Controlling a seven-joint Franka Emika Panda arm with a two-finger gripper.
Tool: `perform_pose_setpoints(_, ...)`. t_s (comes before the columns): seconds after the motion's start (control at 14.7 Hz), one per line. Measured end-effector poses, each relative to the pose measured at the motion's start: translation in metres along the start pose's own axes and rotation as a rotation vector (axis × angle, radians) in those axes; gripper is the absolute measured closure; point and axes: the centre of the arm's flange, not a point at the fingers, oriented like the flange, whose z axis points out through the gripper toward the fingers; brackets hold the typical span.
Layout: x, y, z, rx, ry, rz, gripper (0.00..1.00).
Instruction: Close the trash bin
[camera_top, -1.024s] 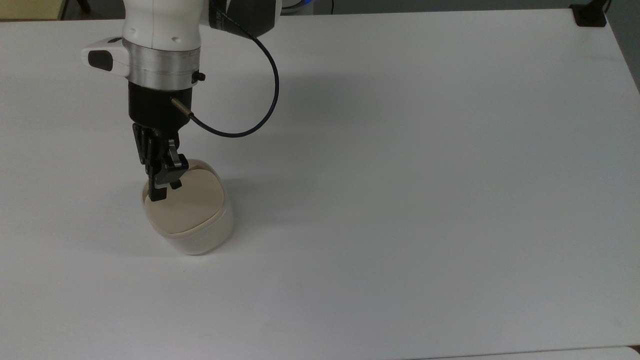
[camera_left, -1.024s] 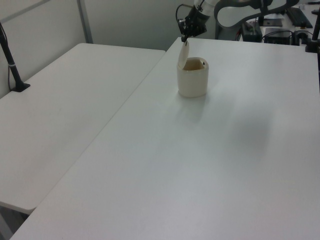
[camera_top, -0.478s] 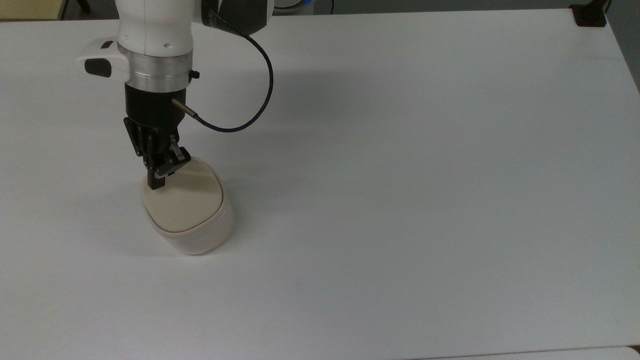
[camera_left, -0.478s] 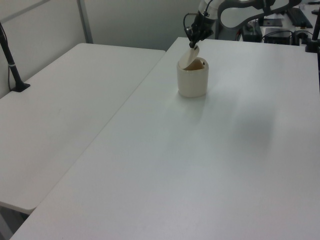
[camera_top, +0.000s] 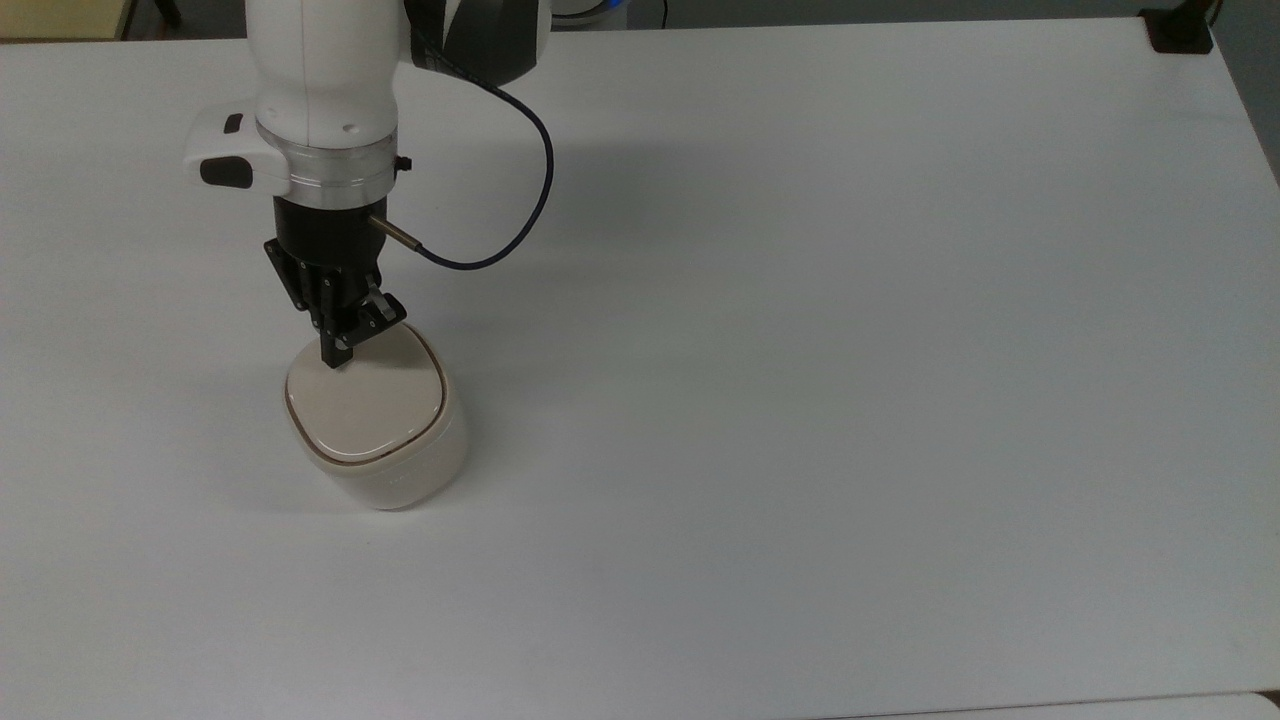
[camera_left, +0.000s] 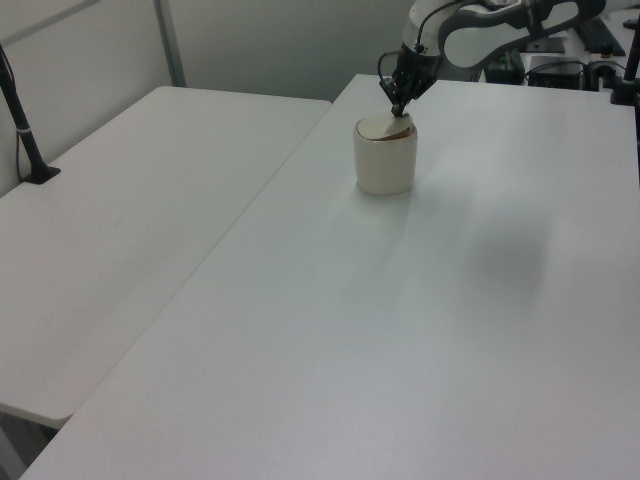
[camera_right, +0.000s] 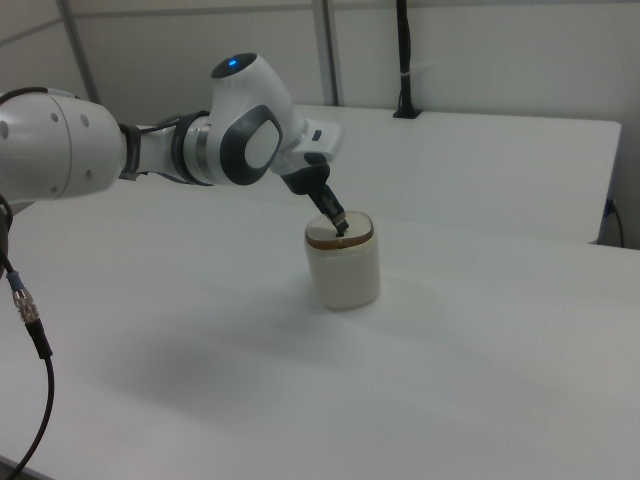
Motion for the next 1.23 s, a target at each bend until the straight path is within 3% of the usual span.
perform_pose_setpoints(0.41, -0.01, -0.002, 0.014, -0.036, -0.009, -0.05, 0.99)
perform_pose_setpoints(0.68, -0.003, 0.005, 0.0, -0.039, -0.02, -0.024, 0.99)
perform_pose_setpoints(1.02, 0.002, 0.007, -0.1, -0.018, -0.086, 0.025, 0.97)
perform_pose_setpoints(1.16, -0.014, 0.0, -0.143, -0.015, -0.144, 0.011, 0.93)
perform_pose_setpoints(1.23, -0.022, -0.002, -0.158, -0.009, -0.176, 0.004, 0.82)
